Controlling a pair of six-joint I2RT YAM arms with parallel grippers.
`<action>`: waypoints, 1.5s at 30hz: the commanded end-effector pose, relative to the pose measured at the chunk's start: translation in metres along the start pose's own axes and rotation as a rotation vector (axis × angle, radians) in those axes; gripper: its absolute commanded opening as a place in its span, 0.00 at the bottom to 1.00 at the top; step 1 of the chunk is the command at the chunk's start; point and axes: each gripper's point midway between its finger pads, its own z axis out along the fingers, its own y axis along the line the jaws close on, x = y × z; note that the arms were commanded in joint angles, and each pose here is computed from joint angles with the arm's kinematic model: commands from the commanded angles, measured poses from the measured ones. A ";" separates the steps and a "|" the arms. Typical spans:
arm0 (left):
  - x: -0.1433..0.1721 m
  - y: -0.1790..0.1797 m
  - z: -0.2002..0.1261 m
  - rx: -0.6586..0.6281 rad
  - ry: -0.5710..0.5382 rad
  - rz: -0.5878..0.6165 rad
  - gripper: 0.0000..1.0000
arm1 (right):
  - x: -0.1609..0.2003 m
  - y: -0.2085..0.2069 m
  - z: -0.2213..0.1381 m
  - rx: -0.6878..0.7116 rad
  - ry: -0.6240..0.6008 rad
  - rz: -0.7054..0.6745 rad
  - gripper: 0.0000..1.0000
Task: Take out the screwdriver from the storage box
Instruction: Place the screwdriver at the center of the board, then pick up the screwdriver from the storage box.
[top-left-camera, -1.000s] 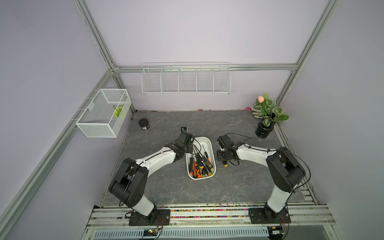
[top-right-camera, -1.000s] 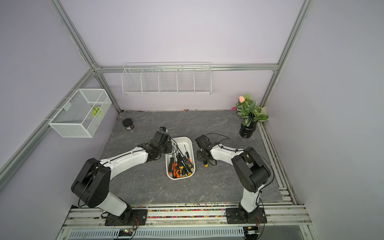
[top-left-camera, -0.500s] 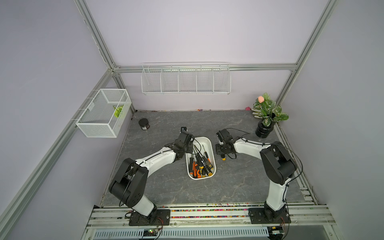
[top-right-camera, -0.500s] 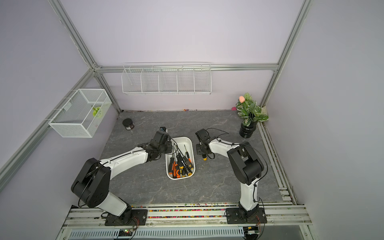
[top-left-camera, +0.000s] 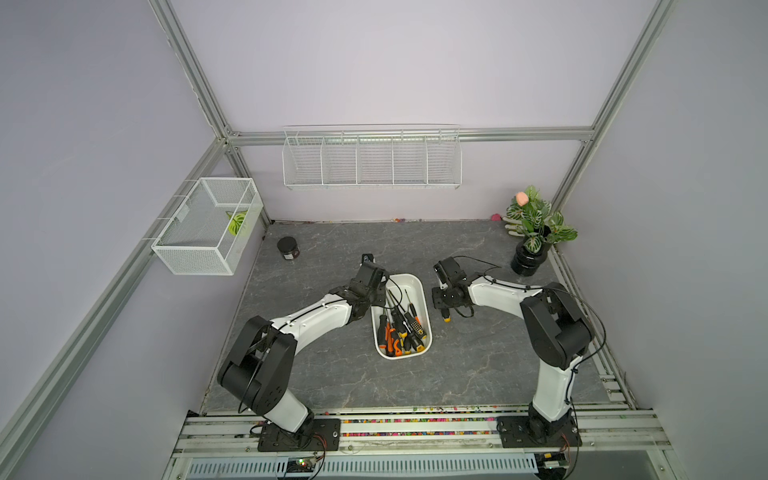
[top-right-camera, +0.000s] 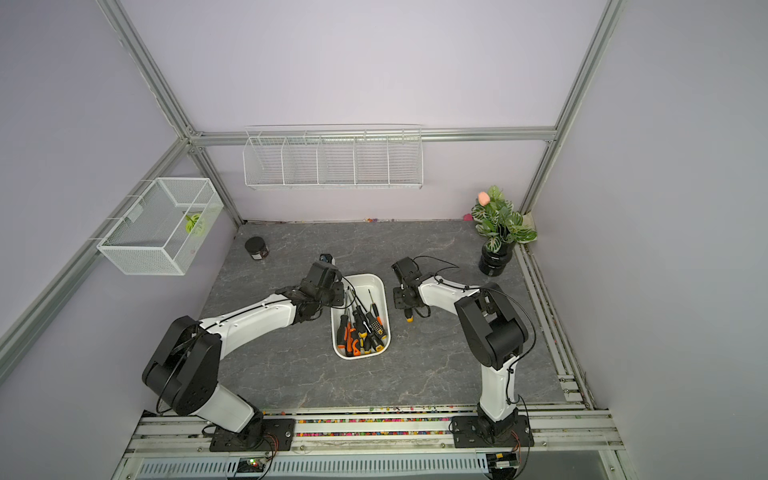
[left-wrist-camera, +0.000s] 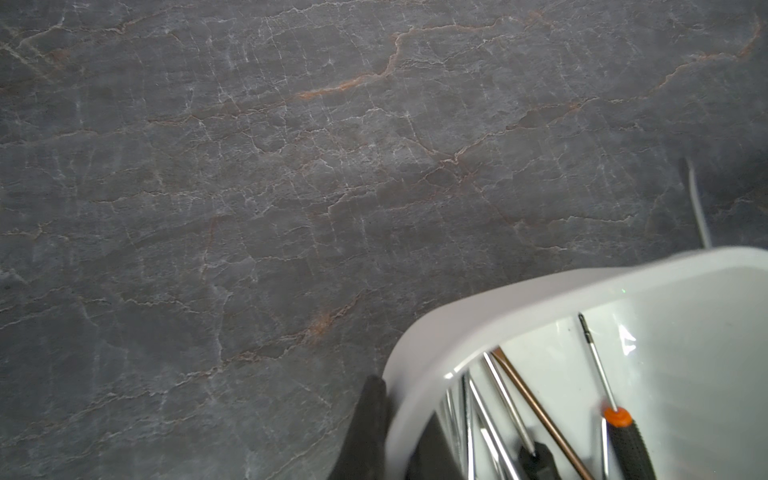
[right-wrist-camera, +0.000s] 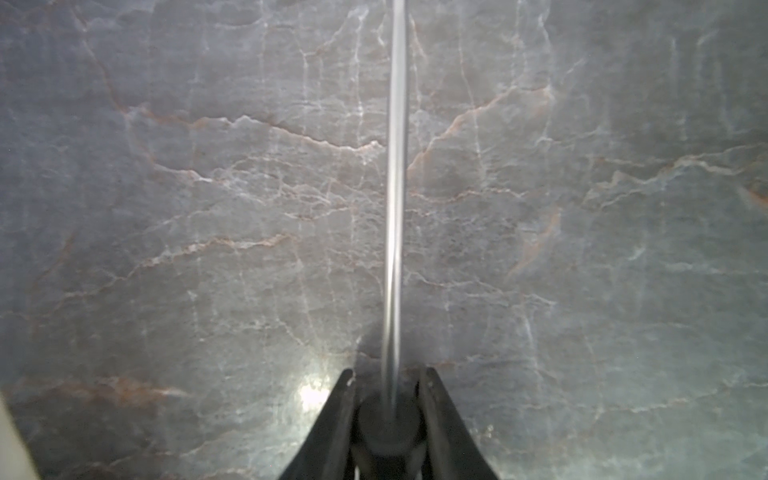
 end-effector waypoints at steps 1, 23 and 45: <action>-0.009 -0.007 -0.004 0.027 -0.037 -0.018 0.00 | 0.026 -0.009 0.013 0.023 0.093 0.000 0.29; -0.007 -0.005 -0.004 0.020 -0.034 -0.031 0.00 | 0.009 -0.003 -0.021 -0.012 0.022 -0.018 0.36; -0.019 -0.004 -0.022 0.037 -0.075 -0.048 0.00 | 0.062 0.090 -0.142 -0.220 -0.068 -0.381 0.40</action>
